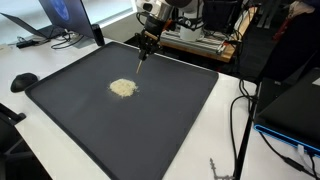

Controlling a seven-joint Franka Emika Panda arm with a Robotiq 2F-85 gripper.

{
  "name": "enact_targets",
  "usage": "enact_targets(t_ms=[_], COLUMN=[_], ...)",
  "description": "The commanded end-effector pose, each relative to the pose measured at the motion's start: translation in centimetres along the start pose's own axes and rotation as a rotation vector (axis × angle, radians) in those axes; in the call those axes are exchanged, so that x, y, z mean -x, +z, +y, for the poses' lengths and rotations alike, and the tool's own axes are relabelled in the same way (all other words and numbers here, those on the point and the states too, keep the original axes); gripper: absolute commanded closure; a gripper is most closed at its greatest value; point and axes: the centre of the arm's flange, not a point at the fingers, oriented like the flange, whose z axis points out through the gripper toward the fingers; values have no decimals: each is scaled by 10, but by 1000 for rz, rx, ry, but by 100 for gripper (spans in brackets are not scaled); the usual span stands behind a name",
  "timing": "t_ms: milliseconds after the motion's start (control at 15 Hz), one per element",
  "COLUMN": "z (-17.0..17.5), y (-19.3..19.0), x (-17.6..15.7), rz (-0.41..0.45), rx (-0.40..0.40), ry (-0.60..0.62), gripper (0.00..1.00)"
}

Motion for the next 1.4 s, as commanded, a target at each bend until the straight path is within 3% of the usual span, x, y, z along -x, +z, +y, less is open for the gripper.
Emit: enact_targets(t_ms=[0,267,533,933,1333], z=[14,39,57,45,-5], y=[-33,-62,-77,-96,-121], x=[-37,-38,-65,-118,-131], rz=[-67,-108,-130,-179,-222], rx=[51,93,109,-1,-138], ry=[-36,-74,-139,-336,-382], gripper=[97,97,97,97,97])
